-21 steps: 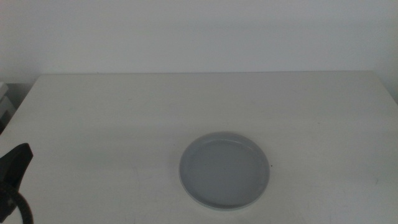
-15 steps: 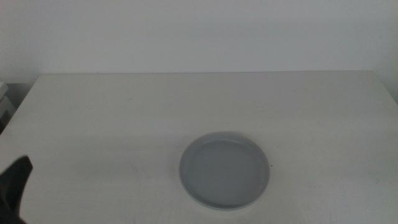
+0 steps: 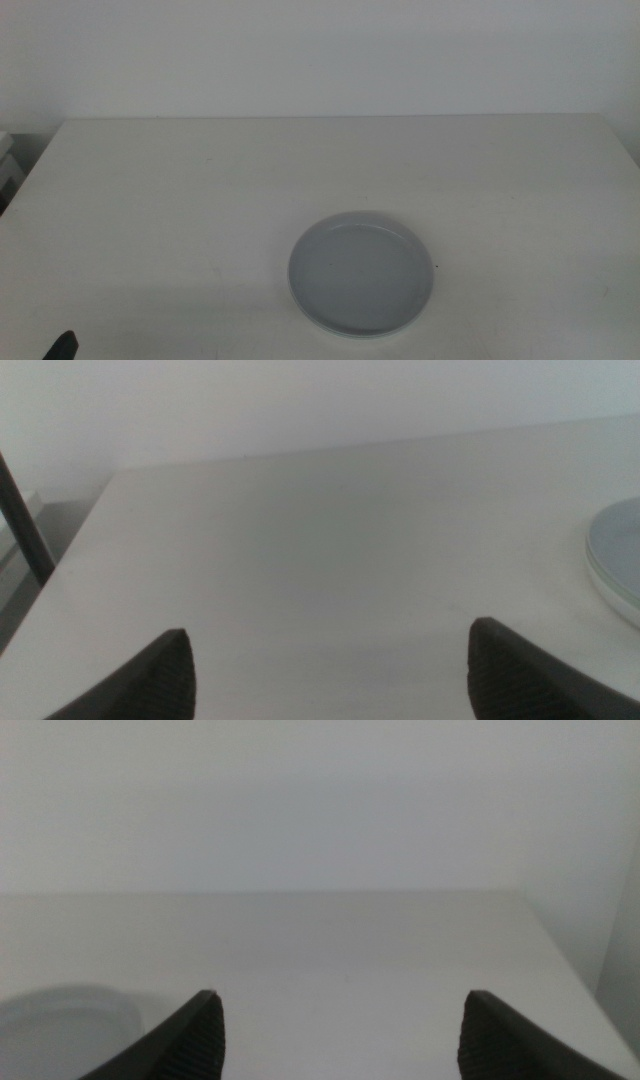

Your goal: Stack the three bowls on top of each other.

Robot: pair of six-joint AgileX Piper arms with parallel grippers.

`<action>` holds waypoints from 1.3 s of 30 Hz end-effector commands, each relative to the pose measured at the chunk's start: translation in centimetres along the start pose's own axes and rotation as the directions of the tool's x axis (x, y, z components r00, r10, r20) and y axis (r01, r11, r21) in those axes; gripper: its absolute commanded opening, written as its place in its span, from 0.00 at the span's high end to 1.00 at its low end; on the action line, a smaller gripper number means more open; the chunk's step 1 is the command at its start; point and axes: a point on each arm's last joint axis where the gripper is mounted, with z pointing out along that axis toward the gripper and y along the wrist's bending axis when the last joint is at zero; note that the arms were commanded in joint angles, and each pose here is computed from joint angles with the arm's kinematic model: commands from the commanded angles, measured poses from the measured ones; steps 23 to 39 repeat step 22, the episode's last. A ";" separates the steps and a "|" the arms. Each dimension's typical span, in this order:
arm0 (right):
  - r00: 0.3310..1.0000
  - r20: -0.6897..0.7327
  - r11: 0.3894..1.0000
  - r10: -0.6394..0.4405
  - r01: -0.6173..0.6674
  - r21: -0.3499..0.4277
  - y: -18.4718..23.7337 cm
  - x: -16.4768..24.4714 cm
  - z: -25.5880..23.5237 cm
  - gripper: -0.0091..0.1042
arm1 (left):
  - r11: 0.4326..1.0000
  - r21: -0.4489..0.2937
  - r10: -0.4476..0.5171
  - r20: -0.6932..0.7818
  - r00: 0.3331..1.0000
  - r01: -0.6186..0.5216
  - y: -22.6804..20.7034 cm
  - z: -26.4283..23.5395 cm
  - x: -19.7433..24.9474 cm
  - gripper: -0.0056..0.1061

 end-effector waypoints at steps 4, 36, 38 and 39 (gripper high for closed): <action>0.997 0.081 1.000 -0.017 0.016 0.011 -0.2 1.6 -0.2 0.40 | 1.000 -0.019 -0.003 0.078 0.997 0.004 0.2 -0.2 -0.7 0.01; 0.996 -0.077 0.999 -0.036 0.037 0.009 -0.3 3.6 -0.4 0.40 | 1.000 -0.019 -0.003 0.076 0.997 0.005 0.2 -0.1 -0.7 0.01; 0.996 -0.077 0.999 -0.036 0.037 0.009 -0.3 3.6 -0.4 0.40 | 1.000 -0.019 -0.003 0.076 0.997 0.005 0.2 -0.1 -0.7 0.01; 0.996 -0.077 0.999 -0.036 0.037 0.009 -0.3 3.6 -0.4 0.40 | 1.000 -0.019 -0.003 0.076 0.997 0.005 0.2 -0.1 -0.7 0.01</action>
